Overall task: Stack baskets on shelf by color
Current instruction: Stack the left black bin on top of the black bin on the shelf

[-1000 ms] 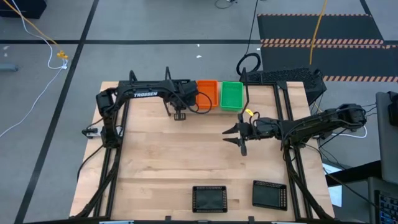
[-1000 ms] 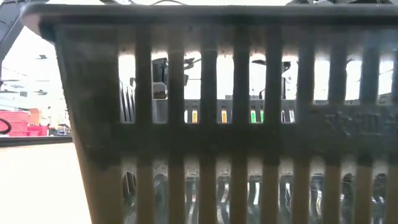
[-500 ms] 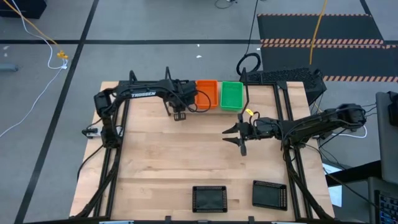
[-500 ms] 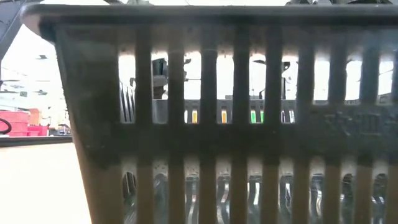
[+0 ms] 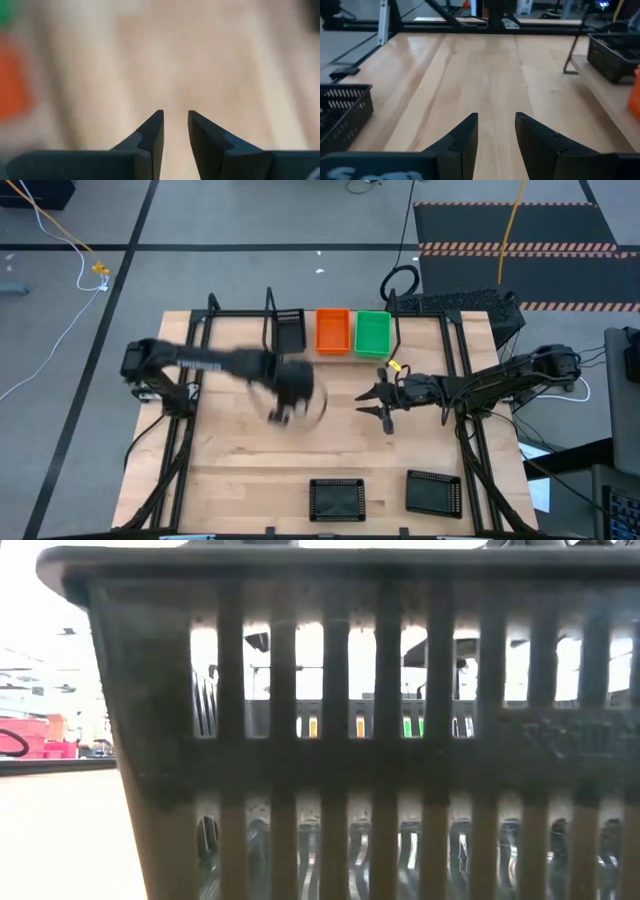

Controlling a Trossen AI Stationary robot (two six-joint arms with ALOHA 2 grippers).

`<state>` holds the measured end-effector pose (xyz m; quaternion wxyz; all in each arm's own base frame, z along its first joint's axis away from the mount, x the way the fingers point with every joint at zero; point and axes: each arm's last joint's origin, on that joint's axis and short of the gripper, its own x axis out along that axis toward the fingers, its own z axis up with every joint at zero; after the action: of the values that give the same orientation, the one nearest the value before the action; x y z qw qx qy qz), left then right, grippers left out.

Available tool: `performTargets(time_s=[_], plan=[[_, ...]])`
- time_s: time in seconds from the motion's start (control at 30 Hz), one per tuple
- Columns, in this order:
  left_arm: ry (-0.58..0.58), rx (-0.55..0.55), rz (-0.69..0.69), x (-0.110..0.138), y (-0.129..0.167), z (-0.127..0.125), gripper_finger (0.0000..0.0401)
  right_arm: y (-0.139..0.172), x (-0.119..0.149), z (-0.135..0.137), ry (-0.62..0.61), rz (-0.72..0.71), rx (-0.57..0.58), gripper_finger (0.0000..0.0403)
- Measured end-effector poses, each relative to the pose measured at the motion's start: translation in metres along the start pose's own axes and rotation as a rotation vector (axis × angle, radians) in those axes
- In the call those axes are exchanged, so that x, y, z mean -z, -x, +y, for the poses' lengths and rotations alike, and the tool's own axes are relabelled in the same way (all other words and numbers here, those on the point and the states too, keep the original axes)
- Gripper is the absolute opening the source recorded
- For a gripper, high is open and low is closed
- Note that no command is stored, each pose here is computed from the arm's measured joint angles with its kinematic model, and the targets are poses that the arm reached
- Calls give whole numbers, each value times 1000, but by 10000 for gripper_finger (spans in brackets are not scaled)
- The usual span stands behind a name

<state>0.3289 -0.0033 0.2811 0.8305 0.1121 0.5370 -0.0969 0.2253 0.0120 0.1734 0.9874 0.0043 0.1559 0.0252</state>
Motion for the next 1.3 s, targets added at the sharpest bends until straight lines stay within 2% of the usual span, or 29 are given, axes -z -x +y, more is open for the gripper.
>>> performTargets(time_s=[0.17, 0.3, 0.4, 0.53, 0.67, 0.77, 1.0, 1.13, 1.3], plan=[[-502, 53, -270, -24, -22, -95, 75, 0, -2, 4, 62, -20, -18, 123], [-700, 13, -471, -32, -21, -141, 74, 0, -2, 7, 66, -20, -31, 123], [-753, 31, -480, -31, -28, -159, 74, 0, -2, 10, 69, -24, -41, 123], [-784, 62, -395, -26, -55, -172, 74, 0, -3, 15, 75, -38, -61, 123], [-870, 83, -336, -22, -84, -185, 74, 1, -3, 21, 51, -38, -85, 123], [-927, 75, -324, -21, -91, -192, 74, 1, -3, 25, 36, -37, -98, 123], [-931, 45, -314, -21, -94, -193, 74, 2, -7, 28, 40, -80, -50, 123], [-994, 24, -276, -18, -109, -197, 77, 2, -8, 28, 31, -93, -51, 123], [-1017, -30, -257, -17, -130, -201, 111, 2, -9, 28, 19, -109, -53, 123]])
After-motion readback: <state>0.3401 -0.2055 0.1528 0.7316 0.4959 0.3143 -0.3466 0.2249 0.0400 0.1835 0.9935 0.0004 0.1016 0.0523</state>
